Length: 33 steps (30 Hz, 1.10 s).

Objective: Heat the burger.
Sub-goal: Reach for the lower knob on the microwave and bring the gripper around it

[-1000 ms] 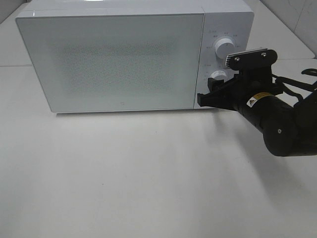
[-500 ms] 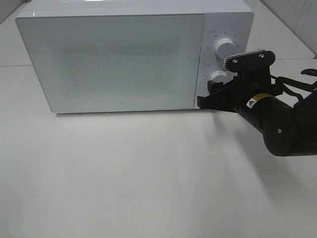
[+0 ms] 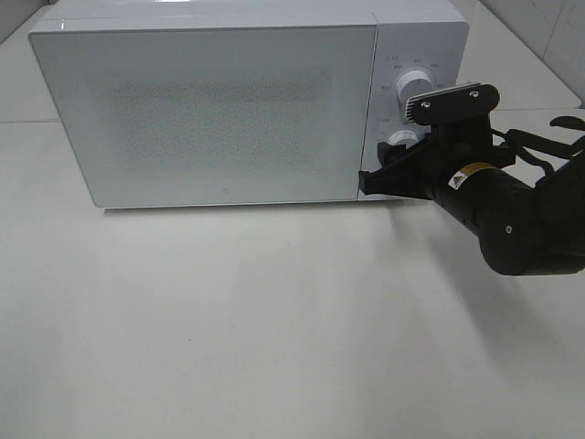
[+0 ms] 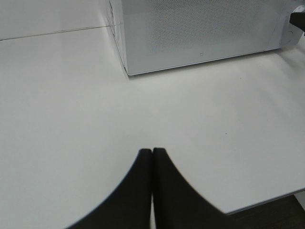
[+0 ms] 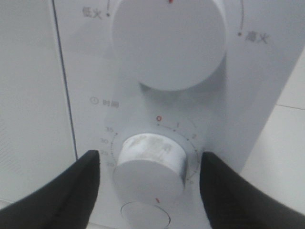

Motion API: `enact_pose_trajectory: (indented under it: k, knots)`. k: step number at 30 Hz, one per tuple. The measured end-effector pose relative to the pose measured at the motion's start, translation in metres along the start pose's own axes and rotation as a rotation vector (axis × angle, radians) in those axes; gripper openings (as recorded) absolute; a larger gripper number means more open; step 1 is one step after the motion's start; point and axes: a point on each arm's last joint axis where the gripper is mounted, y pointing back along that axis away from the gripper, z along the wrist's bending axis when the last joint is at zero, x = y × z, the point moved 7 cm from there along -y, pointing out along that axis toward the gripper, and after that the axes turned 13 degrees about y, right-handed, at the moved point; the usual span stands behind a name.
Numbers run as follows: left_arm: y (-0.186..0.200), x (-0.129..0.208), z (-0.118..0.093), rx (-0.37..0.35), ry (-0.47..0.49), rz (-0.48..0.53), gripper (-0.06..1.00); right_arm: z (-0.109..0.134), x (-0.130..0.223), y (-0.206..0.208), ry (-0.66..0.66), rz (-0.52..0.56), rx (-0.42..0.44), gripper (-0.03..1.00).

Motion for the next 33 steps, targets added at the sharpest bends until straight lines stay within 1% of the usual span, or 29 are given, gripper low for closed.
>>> enact_pose_trajectory:
  k: [17, 24, 33]
  knots:
    - [0.0, 0.0, 0.0, 0.0, 0.0, 0.0, 0.0, 0.0, 0.0, 0.0, 0.002, -0.001, 0.0, 0.59]
    - [0.0, 0.0, 0.0, 0.0, 0.0, 0.0, 0.0, 0.006, 0.012, -0.005, 0.023, 0.032, -0.013, 0.59]
    - [0.0, 0.0, 0.0, 0.0, 0.0, 0.0, 0.0, 0.006, 0.01, -0.005, 0.027, 0.018, -0.008, 0.58]
